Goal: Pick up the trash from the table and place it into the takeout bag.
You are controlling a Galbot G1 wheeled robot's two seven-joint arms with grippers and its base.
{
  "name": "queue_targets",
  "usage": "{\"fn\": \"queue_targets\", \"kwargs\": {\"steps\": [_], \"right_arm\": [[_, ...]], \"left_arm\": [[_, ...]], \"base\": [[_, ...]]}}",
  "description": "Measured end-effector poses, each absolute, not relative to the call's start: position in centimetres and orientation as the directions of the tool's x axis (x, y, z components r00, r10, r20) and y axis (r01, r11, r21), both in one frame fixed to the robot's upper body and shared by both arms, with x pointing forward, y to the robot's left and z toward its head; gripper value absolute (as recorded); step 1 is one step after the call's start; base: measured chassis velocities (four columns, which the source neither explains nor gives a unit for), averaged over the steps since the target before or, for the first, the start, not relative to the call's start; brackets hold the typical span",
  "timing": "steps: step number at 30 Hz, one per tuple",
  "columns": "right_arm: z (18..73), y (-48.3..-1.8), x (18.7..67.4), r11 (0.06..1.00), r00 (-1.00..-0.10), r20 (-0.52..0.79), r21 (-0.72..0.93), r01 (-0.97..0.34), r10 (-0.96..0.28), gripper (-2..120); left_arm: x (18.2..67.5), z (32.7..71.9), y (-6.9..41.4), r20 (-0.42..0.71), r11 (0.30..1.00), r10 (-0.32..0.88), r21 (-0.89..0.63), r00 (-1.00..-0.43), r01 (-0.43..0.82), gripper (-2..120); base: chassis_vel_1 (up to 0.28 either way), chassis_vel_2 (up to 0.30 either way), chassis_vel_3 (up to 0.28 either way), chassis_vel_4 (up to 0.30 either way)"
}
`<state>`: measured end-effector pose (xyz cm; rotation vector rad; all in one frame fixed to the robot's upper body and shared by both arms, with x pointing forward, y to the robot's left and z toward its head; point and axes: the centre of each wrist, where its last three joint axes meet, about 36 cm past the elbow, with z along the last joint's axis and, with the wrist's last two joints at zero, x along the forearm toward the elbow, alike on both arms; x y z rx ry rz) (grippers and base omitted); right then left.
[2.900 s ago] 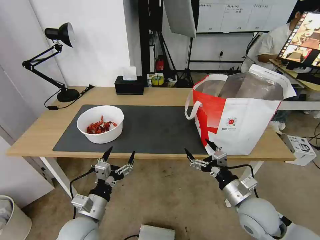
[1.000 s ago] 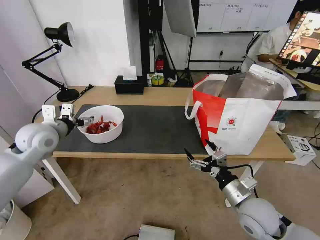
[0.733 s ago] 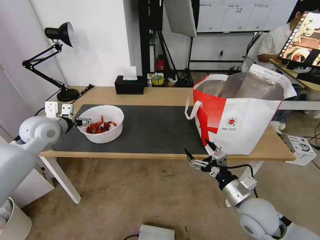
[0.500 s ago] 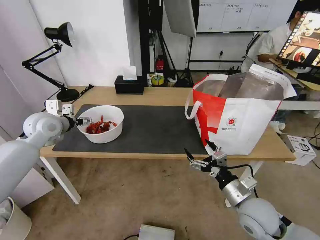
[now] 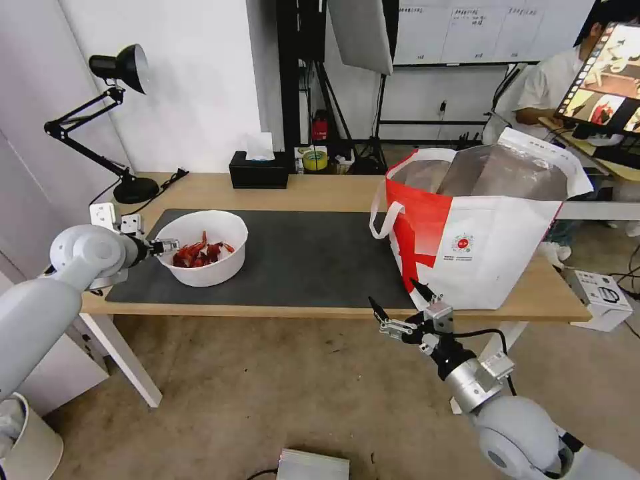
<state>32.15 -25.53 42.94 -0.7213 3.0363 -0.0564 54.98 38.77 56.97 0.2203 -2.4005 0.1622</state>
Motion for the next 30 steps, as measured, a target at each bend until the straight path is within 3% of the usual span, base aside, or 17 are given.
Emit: {"fn": "queue_targets", "kwargs": {"steps": [10,17,26,28,30], "right_arm": [[42.9,-25.5,32.1,0.893,-0.893,-0.011,-0.040,-0.449,-0.450,100],[42.9,-25.5,32.1,0.893,-0.893,-0.012,-0.040,-0.449,-0.450,100],[42.9,-25.5,32.1,0.893,-0.893,-0.012,-0.040,-0.449,-0.450,100],[42.9,-25.5,32.2,0.893,-0.893,-0.012,-0.040,-0.449,-0.450,100],[42.9,-25.5,32.1,0.893,-0.893,-0.011,-0.040,-0.449,-0.450,100]], "left_arm": [[54.9,56.6,39.1,0.684,0.975,-0.117,-0.059,-0.720,-0.215,71],[54.5,56.7,38.9,0.685,0.976,-0.115,-0.057,-0.720,-0.210,40],[54.2,56.6,38.3,0.686,0.979,-0.092,-0.071,-0.722,-0.193,12],[54.1,56.6,38.1,0.687,0.980,-0.072,-0.086,-0.723,-0.179,0],[54.0,56.5,38.0,0.687,0.980,-0.070,-0.087,-0.723,-0.177,0]], "base": [[0.000,0.000,0.000,0.000],[0.000,0.000,0.000,0.000],[0.000,0.000,0.000,0.000],[0.000,0.000,0.000,0.000],[0.000,0.000,0.000,0.000]]}}
